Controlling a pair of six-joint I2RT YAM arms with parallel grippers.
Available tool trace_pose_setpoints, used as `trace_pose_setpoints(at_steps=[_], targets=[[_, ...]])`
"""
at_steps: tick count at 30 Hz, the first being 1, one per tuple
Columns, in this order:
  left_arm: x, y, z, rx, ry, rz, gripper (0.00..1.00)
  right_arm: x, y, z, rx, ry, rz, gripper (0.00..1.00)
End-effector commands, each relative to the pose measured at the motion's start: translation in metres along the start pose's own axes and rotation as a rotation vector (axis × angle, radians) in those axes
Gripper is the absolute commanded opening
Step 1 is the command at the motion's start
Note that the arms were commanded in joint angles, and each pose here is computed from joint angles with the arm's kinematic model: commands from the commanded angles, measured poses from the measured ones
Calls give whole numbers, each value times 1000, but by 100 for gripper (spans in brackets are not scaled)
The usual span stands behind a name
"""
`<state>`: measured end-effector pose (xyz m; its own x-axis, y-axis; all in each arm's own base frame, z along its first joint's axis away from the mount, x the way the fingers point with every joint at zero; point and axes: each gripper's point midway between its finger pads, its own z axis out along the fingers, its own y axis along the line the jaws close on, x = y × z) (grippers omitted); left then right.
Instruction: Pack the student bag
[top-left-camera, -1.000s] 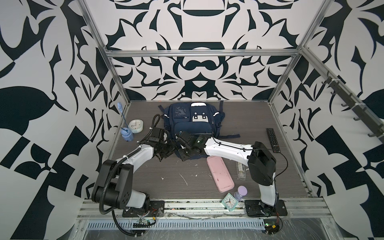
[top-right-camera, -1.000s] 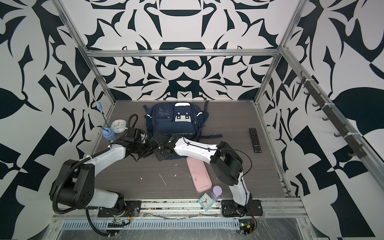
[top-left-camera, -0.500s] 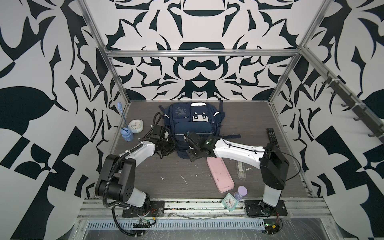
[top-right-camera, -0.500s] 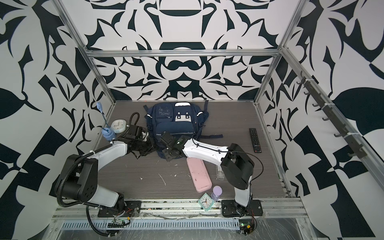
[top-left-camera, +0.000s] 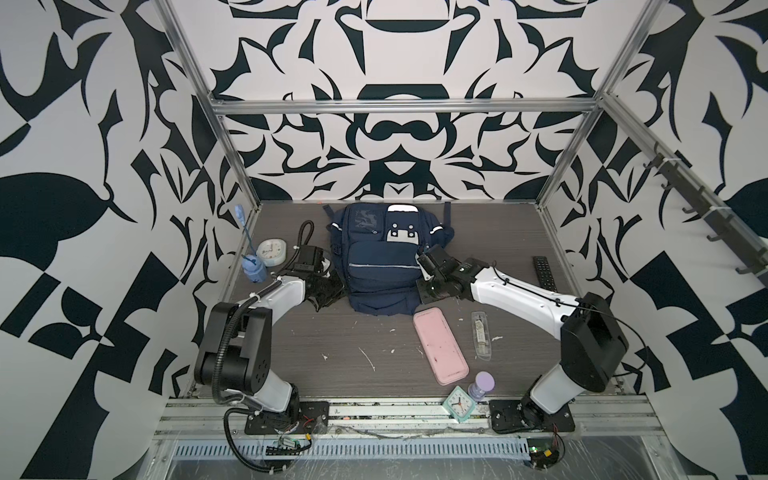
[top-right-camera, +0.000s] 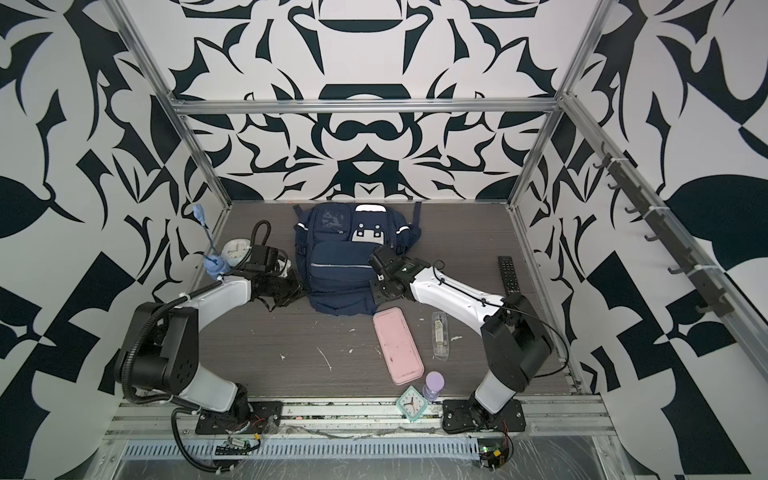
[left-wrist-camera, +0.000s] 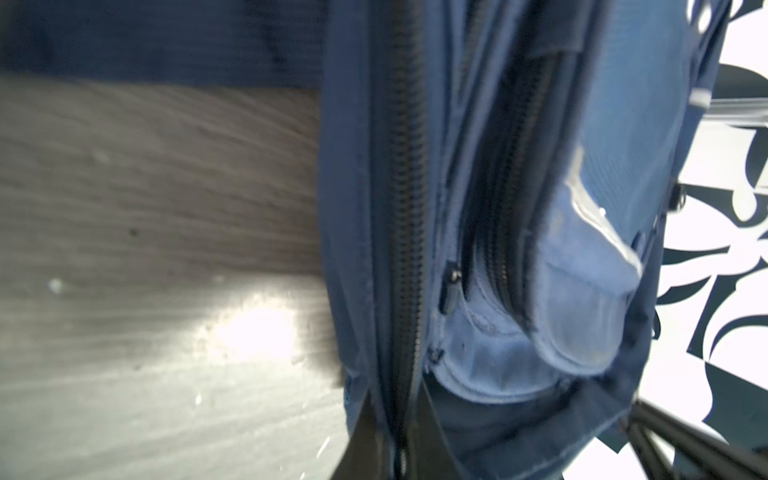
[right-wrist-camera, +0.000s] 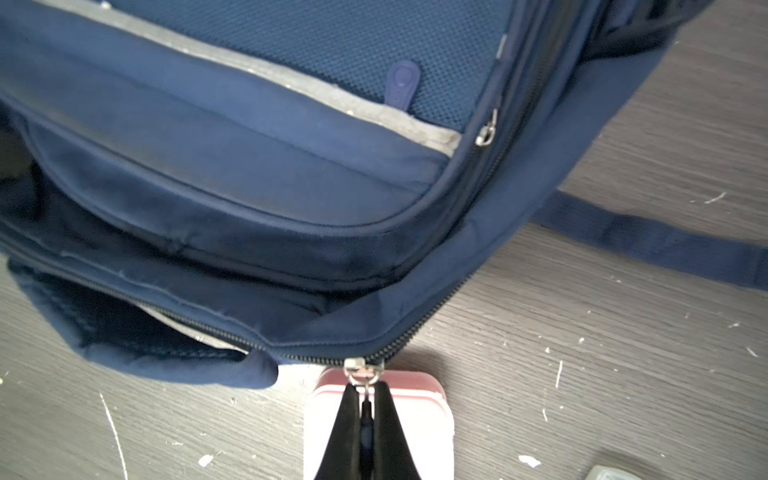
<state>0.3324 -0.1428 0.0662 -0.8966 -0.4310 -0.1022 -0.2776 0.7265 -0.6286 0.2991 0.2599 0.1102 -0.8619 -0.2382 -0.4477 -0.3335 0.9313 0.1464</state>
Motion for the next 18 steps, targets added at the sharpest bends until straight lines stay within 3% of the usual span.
trace_pose_setpoints(at_steps=[1,4,6,7,8,9,11,18], targets=[[-29,-18,-6,26,-82,35,9,-5,13,-7,-28,-25,2,0],[-38,-25,-4,34,-89,38,15,-8,25,-5,-43,-29,-12,0],[-43,-30,-3,42,-87,40,37,-12,36,-5,-60,-37,-23,0],[-45,-33,-2,48,-84,39,56,-12,41,-3,-66,-34,-30,0],[-47,-36,-3,55,-86,42,68,-13,48,-1,-74,-35,-41,0],[-47,-36,-4,55,-88,42,73,-14,54,0,-80,-35,-50,0],[-46,-37,-7,52,-94,48,79,-15,67,5,-90,-30,-71,0],[-18,-20,-23,32,-94,47,81,-18,91,16,-96,-11,-122,0]])
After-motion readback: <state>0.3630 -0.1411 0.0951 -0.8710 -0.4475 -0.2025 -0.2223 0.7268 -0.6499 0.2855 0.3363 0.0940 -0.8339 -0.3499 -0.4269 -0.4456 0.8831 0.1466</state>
